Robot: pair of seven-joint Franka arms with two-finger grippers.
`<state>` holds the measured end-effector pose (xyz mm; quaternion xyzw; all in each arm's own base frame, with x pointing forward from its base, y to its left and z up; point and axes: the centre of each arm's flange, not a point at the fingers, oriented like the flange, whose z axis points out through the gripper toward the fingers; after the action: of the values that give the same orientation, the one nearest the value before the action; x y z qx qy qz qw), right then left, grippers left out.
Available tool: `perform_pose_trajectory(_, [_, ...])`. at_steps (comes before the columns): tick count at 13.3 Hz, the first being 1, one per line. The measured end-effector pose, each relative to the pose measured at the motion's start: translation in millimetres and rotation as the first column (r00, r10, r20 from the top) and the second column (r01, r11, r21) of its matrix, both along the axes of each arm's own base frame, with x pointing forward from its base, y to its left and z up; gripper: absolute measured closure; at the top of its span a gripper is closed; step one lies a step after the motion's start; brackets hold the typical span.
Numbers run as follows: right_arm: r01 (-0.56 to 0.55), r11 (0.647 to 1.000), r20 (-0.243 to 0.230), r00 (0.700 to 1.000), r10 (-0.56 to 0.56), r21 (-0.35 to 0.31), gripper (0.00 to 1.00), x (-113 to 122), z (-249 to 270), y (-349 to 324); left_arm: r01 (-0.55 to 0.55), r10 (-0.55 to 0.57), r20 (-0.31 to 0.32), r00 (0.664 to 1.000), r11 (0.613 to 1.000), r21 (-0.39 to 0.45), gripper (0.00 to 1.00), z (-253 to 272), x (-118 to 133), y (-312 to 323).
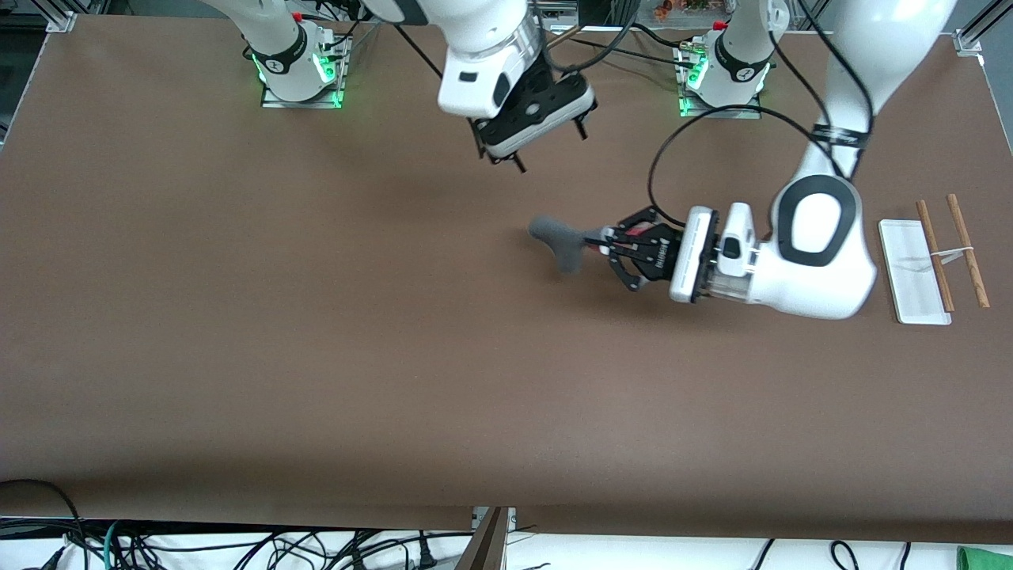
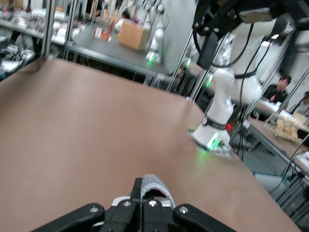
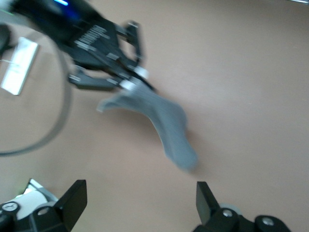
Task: Pass towel and hang on rack
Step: 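Open the right gripper while the left gripper pulls the towel away, then carry the towel with the left gripper to the dowel rack while the right gripper retracts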
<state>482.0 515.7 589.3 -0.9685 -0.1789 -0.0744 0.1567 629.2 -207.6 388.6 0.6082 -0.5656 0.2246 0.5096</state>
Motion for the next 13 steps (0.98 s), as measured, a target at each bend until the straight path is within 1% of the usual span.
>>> perform_pose_trajectory(1, [0.013, 1.0, -0.011, 1.0, -0.013, -0.025, 0.0, 14.3, -3.4, -16.7, -0.002, 0.004, -0.016, 1.0, 0.997, 0.078, 0.98, 0.8, 3.1, 12.7])
perform_pose_trajectory(2, [0.034, 0.998, -0.025, 0.999, -0.035, -0.051, 0.0, 32.3, -6.9, -38.7, -0.002, 0.008, -0.037, 0.999, 0.986, 0.168, 0.98, -5.8, 4.2, 27.2])
perform_pose_trajectory(3, [0.059, 0.996, -0.033, 0.998, -0.062, -0.07, 0.0, 50.0, -9.2, -61.2, -0.001, 0.016, -0.058, 0.998, 0.967, 0.255, 0.98, -13.5, 5.1, 43.0])
perform_pose_trajectory(5, [0.12, 0.986, -0.047, 0.991, -0.126, -0.113, 0.0, 79.1, -13.1, -105.1, 0.003, 0.044, -0.105, 0.993, 0.912, 0.411, 0.98, -24.9, 5.6, 80.5])
perform_pose_trajectory(7, [0.18, 0.972, -0.043, 0.981, -0.189, -0.15, 0.0, 97.7, -17.5, -139.6, 0.012, 0.071, -0.14, 0.988, 0.854, 0.521, 0.98, -29.6, 4.8, 132.5])
perform_pose_trajectory(8, [0.208, 0.963, -0.044, 0.975, -0.219, -0.171, 0.0, 105.5, -19.4, -156.8, 0.012, 0.088, -0.146, 0.985, 0.819, 0.574, 0.98, -27.6, 4.0, 164.9])
perform_pose_trajectory(9, [0.24, 0.949, -0.048, 0.966, -0.255, -0.204, 0.0, 112.1, -19.3, -178.2, 0.002, 0.114, -0.143, 0.983, 0.775, 0.632, 0.98, -21.8, 2.3, 203.4])
perform_pose_trajectory(11, [0.319, 0.912, -0.037, 0.94, -0.339, -0.257, 0.0, 124.1, -9.1, -228.1, -0.033, 0.177, -0.124, 0.976, 0.691, 0.723, 0.98, 1.7, -5.1, 284.3])
perform_pose_trajectory(12, [0.367, 0.89, -0.021, 0.922, -0.387, -0.272, 0.0, 130.6, -1.1, -257.5, -0.049, 0.21, -0.121, 0.97, 0.662, 0.748, 0.98, 16.9, -12.8, 325.2])
perform_pose_trajectory(13, [0.414, 0.866, -0.005, 0.902, -0.432, -0.282, 0.0, 135.9, 6.4, -286.9, -0.063, 0.23, -0.116, 0.966, 0.648, 0.759, 0.98, 30.8, -21.9, 362.3])
